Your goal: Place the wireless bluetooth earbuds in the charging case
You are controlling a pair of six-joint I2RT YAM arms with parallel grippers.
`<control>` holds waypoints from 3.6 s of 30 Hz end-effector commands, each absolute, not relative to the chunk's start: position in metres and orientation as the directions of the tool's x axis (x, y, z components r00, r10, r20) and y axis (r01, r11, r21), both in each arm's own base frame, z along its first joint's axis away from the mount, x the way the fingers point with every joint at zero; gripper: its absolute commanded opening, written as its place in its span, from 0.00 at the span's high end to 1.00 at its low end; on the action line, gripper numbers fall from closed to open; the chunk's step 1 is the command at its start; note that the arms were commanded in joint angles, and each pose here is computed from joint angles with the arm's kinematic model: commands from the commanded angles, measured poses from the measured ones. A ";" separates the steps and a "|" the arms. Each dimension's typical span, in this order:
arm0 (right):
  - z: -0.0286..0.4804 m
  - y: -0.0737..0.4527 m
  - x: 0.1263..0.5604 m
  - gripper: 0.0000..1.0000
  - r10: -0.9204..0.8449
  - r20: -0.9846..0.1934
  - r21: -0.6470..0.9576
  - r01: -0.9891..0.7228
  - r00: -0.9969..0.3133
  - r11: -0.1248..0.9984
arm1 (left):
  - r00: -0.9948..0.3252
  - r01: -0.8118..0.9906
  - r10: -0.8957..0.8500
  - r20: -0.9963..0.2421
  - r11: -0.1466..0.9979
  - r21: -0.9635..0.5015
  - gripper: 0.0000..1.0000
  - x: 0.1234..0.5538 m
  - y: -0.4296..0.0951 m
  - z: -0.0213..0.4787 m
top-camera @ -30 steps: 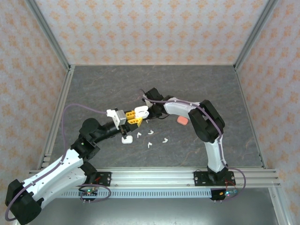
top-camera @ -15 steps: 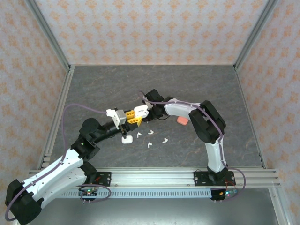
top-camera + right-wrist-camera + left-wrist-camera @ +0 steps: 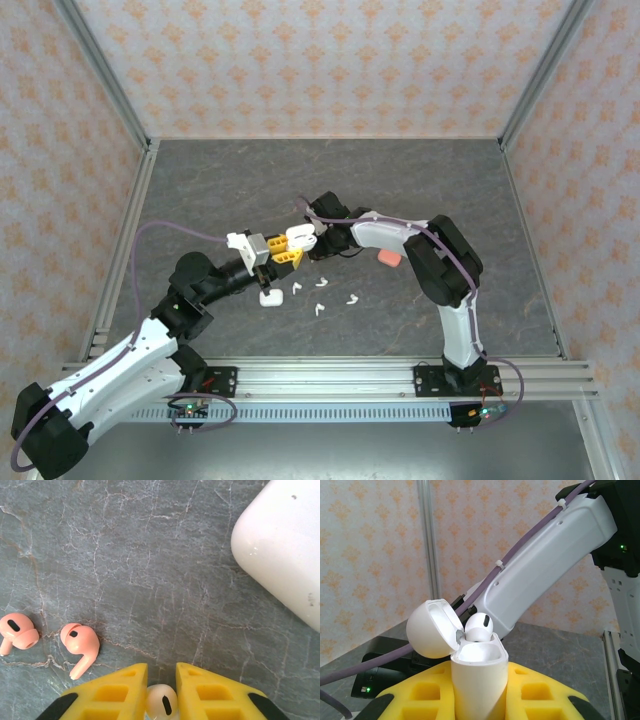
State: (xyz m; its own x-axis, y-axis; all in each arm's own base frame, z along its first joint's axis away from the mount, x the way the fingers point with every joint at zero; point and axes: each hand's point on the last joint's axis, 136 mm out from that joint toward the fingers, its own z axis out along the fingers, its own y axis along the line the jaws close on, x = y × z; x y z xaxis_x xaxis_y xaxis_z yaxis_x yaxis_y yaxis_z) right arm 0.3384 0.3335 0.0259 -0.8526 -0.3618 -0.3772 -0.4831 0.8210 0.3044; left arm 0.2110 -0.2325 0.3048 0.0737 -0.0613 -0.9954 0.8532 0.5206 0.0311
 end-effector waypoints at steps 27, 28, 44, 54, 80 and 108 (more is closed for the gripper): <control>0.258 0.242 0.311 0.83 -0.185 -0.870 0.078 -0.498 -0.456 0.863 | -0.279 0.736 -0.136 -0.951 0.605 -0.303 1.00 0.264 -0.248 0.257; 0.267 0.242 0.308 0.83 -0.181 -0.883 0.077 -0.514 -0.432 0.854 | -0.287 0.744 -0.133 -0.949 0.593 -0.308 1.00 0.264 -0.251 0.257; 0.306 0.294 0.276 0.84 -0.141 -0.957 0.085 -0.706 -0.255 0.703 | -0.346 0.781 -0.143 -0.927 0.504 -0.370 1.00 0.268 -0.274 0.255; 0.296 0.311 0.276 0.84 -0.154 -0.952 0.092 -0.727 -0.264 0.680 | -0.329 0.793 -0.156 -0.931 0.490 -0.362 1.00 0.265 -0.273 0.262; 0.275 0.324 0.255 0.84 -0.155 -0.924 0.199 -0.784 -0.351 0.588 | -0.296 0.787 -0.183 -0.938 0.510 -0.348 1.00 0.264 -0.266 0.269; 0.354 0.292 0.253 0.38 0.009 -0.913 0.341 -0.751 -0.408 0.565 | -0.227 0.816 -0.182 -0.957 0.501 -0.289 1.00 0.253 -0.261 0.274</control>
State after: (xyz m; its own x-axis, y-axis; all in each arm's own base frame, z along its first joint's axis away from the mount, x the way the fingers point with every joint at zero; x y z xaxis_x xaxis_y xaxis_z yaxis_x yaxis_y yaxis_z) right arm 0.2572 0.3060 0.3267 -0.3985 -0.0529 -0.9156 -0.7558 0.5845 0.2952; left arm 0.2604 -0.2604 0.2548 -0.3096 -0.1589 -0.9375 0.7762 0.5273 -0.3457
